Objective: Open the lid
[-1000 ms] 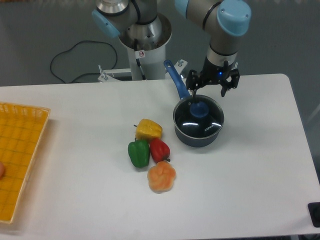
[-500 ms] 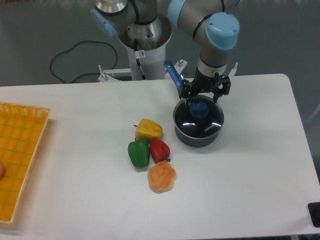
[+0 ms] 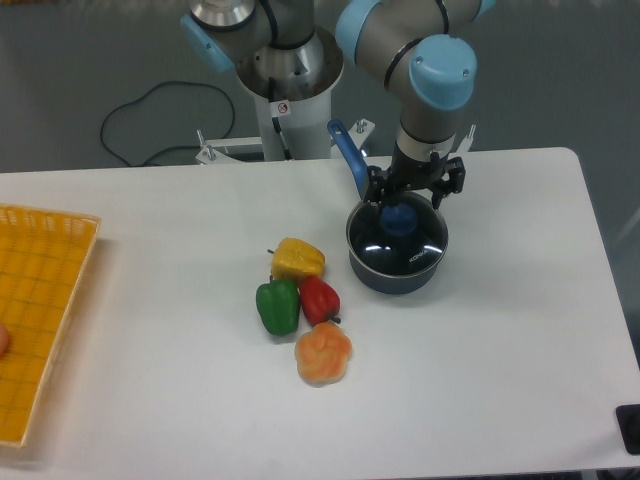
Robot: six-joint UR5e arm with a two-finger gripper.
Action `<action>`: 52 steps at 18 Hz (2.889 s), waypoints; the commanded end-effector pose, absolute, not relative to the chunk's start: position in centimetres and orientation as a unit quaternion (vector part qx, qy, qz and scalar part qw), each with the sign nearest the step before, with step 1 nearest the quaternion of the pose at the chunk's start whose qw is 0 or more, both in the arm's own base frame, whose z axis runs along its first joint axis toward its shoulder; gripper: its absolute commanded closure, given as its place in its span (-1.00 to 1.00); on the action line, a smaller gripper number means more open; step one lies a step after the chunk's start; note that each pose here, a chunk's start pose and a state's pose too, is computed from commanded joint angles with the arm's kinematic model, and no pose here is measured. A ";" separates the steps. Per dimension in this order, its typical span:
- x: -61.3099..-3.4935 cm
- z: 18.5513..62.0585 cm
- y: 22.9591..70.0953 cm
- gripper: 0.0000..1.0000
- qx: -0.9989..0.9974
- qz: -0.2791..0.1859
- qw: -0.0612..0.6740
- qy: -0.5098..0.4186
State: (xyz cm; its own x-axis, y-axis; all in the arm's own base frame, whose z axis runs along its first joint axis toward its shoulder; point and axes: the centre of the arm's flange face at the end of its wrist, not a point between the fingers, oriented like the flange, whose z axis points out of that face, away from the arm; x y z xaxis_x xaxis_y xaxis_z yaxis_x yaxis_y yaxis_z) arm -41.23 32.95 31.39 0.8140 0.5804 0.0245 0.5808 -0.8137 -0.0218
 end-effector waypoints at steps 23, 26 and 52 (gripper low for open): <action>-40.4 28.7 34.0 -0.98 -0.950 -0.005 -0.011 -0.311; -40.3 28.6 34.0 -0.98 -0.950 -0.006 -0.012 -0.311; -40.7 29.2 34.1 -0.36 -0.950 -0.004 -0.003 -0.312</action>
